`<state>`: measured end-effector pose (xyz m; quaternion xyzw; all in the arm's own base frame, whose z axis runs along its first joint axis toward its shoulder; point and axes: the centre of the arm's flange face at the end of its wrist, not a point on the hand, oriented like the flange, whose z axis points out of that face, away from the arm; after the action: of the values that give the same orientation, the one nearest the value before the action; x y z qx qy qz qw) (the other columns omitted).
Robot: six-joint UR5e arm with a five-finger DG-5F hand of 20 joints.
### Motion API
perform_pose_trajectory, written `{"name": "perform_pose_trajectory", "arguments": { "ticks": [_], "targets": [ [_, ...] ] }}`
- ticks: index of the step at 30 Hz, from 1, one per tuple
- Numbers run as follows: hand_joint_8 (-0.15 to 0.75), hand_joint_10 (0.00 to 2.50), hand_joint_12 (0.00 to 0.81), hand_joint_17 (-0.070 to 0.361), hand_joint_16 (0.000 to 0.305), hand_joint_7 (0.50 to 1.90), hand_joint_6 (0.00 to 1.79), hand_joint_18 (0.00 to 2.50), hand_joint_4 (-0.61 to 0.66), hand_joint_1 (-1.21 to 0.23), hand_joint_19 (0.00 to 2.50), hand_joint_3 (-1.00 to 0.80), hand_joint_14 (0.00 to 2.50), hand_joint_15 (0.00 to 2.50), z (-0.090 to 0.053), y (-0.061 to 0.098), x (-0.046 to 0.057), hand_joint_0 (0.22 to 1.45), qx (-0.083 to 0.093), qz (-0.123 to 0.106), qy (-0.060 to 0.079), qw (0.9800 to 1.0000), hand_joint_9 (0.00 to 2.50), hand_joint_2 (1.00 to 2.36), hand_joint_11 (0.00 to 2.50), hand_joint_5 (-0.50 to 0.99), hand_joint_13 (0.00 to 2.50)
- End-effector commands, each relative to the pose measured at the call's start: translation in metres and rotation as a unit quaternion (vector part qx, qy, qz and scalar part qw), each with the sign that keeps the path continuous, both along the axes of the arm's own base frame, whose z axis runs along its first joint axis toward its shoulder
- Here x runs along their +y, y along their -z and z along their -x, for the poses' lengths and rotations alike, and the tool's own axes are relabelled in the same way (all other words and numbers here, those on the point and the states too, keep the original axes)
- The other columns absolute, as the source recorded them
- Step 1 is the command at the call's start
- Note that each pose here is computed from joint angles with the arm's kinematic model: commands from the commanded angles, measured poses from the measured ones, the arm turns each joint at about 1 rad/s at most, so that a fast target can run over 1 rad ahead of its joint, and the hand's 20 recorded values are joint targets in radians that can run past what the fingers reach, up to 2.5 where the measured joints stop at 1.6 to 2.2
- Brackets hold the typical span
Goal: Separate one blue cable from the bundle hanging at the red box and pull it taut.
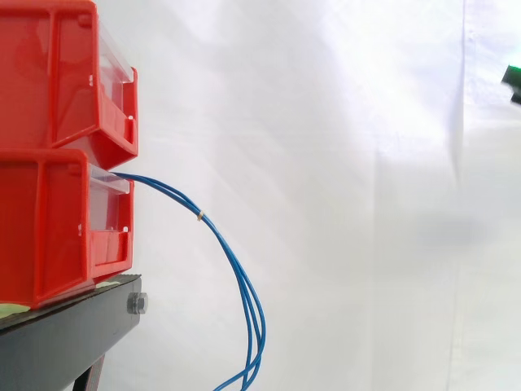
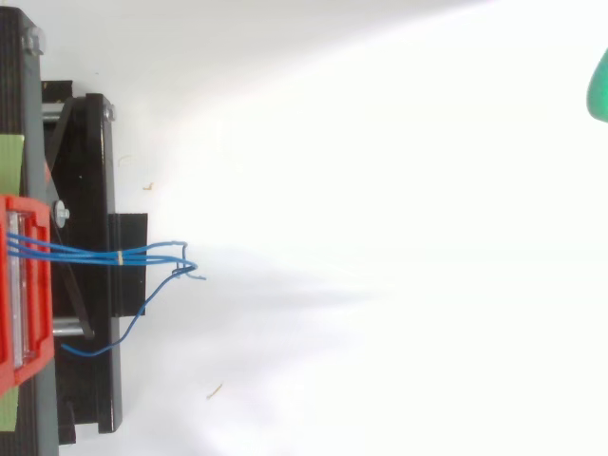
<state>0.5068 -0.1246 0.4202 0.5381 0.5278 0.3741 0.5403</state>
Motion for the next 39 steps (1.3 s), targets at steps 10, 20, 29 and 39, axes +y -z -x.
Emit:
{"name": "perform_pose_trajectory", "arguments": {
  "ticks": [10,20,29,39],
  "targets": [
    [0.274,0.01,0.309,0.084,0.038,0.90,0.50,0.26,0.21,-0.67,0.01,-0.50,0.00,0.07,-0.057,0.075,0.009,0.53,-0.007,-0.042,0.006,0.9991,0.52,1.00,0.35,-0.22,0.33],
    [0.270,0.01,0.320,0.093,0.041,0.89,0.50,0.15,0.20,-0.73,0.00,-0.50,0.00,0.01,-0.116,0.108,0.009,0.53,-0.035,-0.047,0.014,0.9982,0.38,1.00,0.30,-0.23,0.20],
    [0.264,0.01,0.314,0.091,0.040,0.89,0.50,0.13,0.19,-0.76,0.00,-0.50,0.00,0.00,-0.131,0.112,0.004,0.57,-0.052,-0.032,0.055,0.9966,0.35,1.00,0.28,-0.23,0.17],
    [0.269,0.01,0.312,0.091,0.040,0.88,0.50,0.15,0.19,-0.75,0.00,-0.50,0.00,0.00,-0.139,0.126,0.006,0.57,-0.046,0.023,0.072,0.9961,0.38,1.00,0.28,-0.23,0.19]
  ]
}}
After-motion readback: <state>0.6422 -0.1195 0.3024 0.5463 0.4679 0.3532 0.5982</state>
